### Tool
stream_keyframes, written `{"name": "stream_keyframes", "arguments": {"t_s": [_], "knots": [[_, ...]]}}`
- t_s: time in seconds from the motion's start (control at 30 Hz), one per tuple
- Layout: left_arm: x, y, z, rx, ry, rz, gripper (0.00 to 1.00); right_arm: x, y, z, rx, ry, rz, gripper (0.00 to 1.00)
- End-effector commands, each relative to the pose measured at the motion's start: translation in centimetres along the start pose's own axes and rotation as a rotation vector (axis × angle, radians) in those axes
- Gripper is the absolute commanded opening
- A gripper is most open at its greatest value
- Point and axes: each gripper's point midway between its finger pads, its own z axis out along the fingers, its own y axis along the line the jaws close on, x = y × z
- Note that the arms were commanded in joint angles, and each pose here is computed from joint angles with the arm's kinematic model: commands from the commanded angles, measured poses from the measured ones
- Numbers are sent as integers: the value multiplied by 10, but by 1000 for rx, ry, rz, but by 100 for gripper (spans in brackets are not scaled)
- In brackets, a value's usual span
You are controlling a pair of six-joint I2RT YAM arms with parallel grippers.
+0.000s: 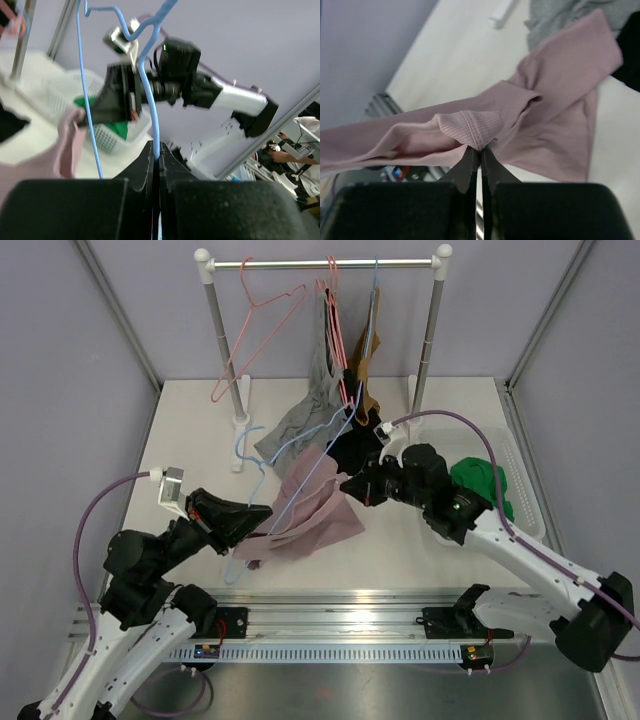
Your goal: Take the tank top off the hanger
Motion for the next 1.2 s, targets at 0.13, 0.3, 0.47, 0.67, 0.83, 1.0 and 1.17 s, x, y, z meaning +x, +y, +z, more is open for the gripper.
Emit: {"name": "stream_keyframes", "arguments": {"t_s": [0.13,0.3,0.47,0.67,0.83,1.0,1.17], "knots": [[-99,-63,23,300,-425,329,0,-22,85,-60,-395,-29,15,0],[-140,-80,45,353,-552,511,0,-25,103,-89,-449,6,-12,0],[-152,-59,64,305,-655,657,1,-9,94,-98,-408,57,-39,0],[-163,-32,53,189,-810,675,0,8,31,-89,-55,85,-24,0],[-164,19,55,-75,-747,620,0,26,8,-85,50,133,-15,0],[-143,67,57,-367,-465,462,0,56,18,-59,17,209,-13,0],[-109,89,49,-492,-260,348,0,69,17,-21,159,166,-21,19]]}}
